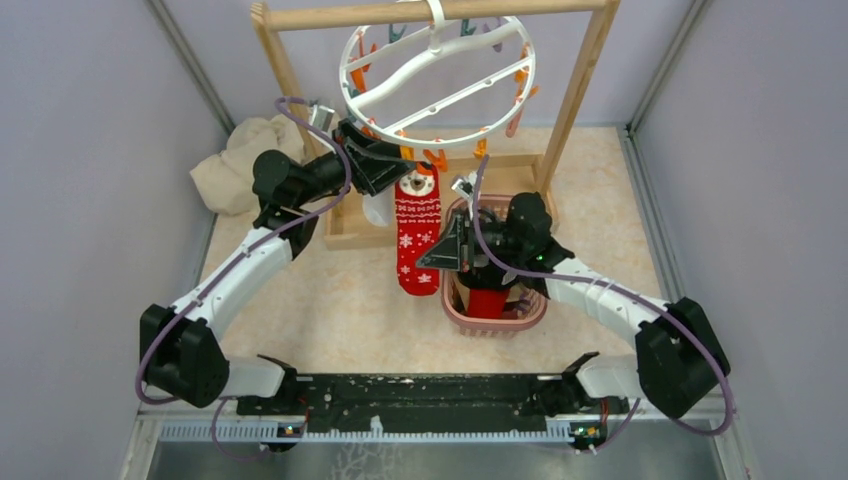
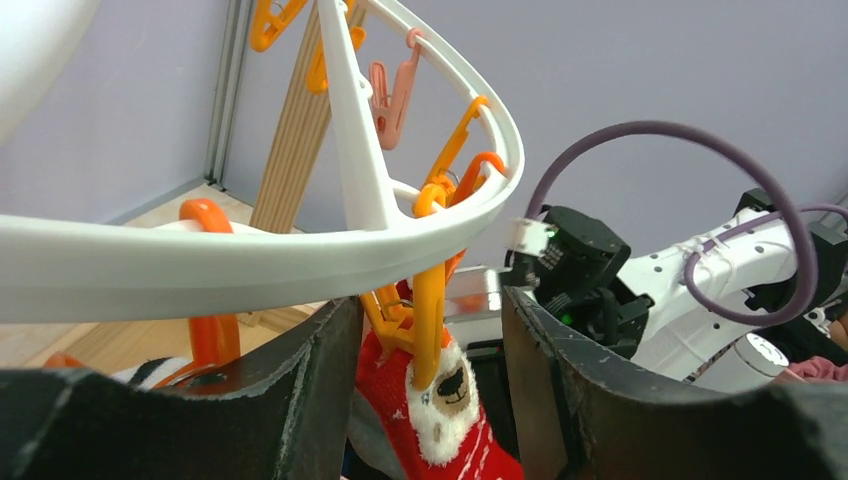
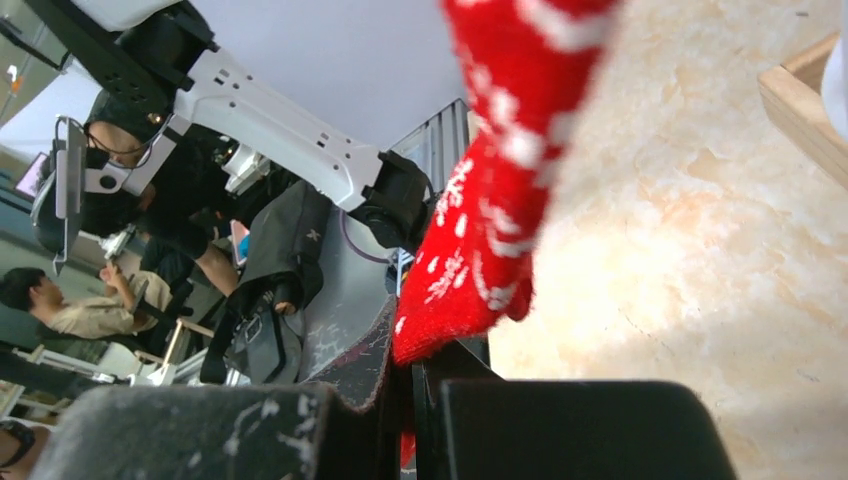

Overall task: Remove the socks clipped to the hanger
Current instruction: Remove the sock from the hanger.

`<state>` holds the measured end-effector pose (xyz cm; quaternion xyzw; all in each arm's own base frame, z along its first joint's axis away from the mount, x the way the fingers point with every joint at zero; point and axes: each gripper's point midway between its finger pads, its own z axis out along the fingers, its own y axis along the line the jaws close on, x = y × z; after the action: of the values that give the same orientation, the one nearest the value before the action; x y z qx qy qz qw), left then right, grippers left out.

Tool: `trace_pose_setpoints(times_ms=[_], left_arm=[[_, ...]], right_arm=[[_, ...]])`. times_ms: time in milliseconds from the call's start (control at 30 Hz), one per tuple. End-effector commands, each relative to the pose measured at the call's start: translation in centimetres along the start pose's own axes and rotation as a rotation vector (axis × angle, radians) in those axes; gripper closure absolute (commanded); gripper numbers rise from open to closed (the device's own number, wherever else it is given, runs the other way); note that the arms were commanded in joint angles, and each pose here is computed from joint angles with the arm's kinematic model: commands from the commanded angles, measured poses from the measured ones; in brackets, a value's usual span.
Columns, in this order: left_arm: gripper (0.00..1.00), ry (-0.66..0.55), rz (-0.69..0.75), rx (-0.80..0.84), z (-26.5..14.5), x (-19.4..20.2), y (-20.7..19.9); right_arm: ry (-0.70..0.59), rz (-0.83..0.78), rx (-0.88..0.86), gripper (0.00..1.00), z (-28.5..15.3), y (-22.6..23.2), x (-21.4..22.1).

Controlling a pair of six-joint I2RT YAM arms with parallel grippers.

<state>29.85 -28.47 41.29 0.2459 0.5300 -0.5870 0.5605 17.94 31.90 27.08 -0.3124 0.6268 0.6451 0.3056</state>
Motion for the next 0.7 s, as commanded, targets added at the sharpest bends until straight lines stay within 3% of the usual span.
trace_pose_setpoints(times_ms=[0, 300, 667], left_arm=[[0.41, -0.044, 0.046, 0.013, 0.5, -1.8, -0.8], [0.42, -0.043, 0.058, -0.022, 0.4, -1.6, -0.3], [0.42, -0.045, 0.065, -0.049, 0.3, -1.4, 0.3]], right_arm=[[-0.042, -0.004, -0.024, 1.0, 0.4, -0.6, -2.3], [-0.091, 0.118, -0.129, 1.0, -0.1, -1.5, -5.6], [-0.121, 0.183, -0.046, 1.0, -1.3, -4.8, -7.9]])
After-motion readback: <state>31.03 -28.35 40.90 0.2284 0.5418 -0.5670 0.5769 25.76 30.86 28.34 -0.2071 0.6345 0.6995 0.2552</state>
